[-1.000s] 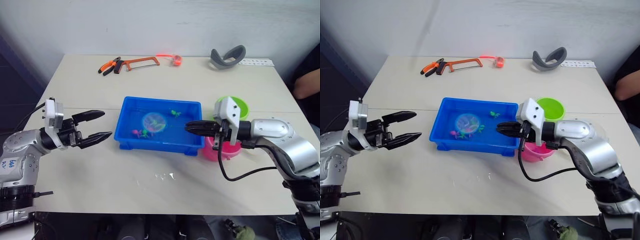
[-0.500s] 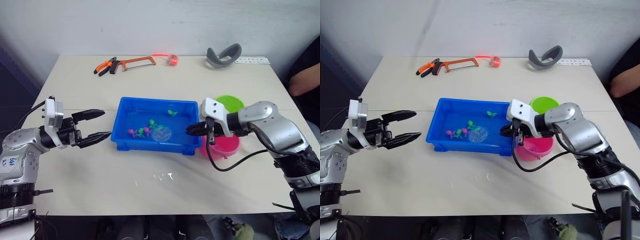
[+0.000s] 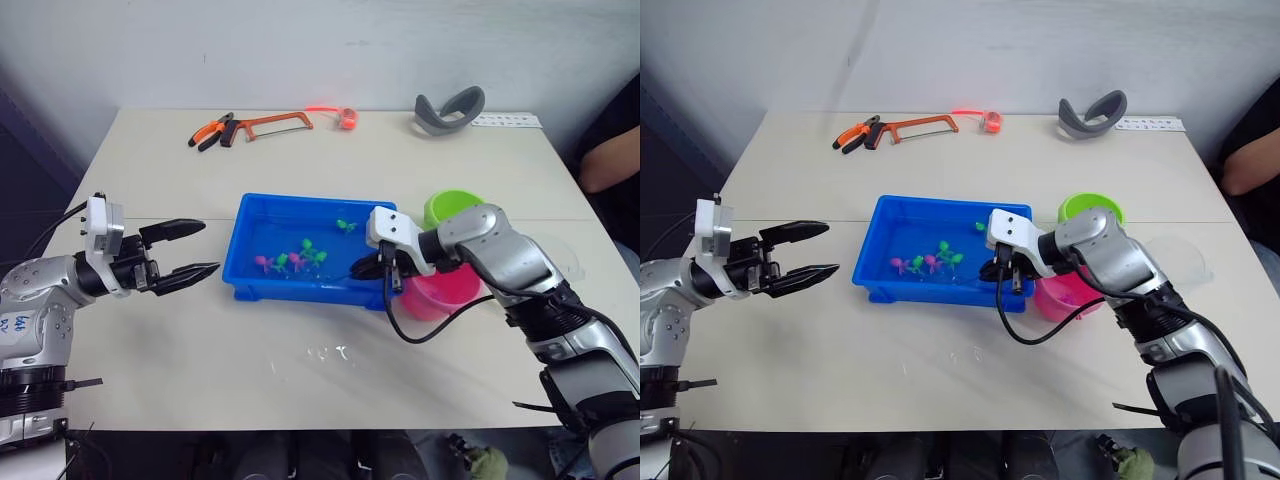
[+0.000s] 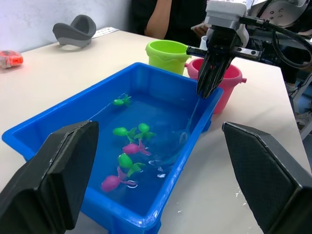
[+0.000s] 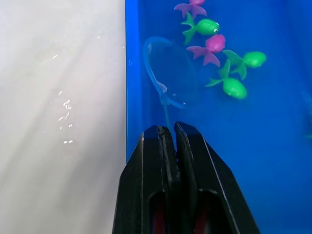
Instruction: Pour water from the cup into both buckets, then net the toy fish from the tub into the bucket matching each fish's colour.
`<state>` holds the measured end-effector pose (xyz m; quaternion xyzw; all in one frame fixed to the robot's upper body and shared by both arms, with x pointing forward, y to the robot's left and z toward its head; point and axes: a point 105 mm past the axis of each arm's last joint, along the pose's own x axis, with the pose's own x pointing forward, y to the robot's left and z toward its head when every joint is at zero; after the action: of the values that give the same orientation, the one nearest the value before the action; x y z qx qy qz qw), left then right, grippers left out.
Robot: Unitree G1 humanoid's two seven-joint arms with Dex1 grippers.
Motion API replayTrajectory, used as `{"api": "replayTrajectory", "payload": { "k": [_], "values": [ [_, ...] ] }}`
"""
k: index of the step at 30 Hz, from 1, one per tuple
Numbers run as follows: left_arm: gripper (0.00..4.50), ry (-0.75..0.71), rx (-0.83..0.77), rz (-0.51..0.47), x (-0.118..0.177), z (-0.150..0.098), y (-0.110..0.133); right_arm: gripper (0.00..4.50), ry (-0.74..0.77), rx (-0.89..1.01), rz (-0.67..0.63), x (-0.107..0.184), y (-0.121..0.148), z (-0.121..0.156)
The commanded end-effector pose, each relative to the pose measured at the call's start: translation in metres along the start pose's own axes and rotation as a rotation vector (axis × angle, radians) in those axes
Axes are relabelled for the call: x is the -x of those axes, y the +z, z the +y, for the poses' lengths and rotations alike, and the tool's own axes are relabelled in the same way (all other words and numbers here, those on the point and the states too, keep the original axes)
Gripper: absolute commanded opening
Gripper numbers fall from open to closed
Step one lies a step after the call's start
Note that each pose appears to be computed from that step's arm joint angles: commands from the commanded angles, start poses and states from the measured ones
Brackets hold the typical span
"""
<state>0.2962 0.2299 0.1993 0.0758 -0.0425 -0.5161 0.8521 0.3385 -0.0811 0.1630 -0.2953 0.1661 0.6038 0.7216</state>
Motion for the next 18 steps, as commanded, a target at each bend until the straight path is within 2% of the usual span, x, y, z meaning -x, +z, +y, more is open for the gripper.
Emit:
{"api": "replayTrajectory", "payload": {
  "k": [1, 9, 18],
  "values": [
    [4.41, 0.022, -0.051, 0.005, 0.008, 0.003, 0.011, 0.0, -0.051, 0.052, -0.025, -0.007, 0.016, -0.01],
    [4.41, 0.031, -0.049, 0.007, 0.01, 0.004, 0.009, 0.0, -0.126, 0.084, -0.052, -0.015, 0.025, -0.019],
    [4.41, 0.039, -0.046, 0.008, 0.011, 0.004, 0.007, 0.0, -0.16, 0.2, -0.023, -0.019, 0.019, -0.017]
  ]
}}
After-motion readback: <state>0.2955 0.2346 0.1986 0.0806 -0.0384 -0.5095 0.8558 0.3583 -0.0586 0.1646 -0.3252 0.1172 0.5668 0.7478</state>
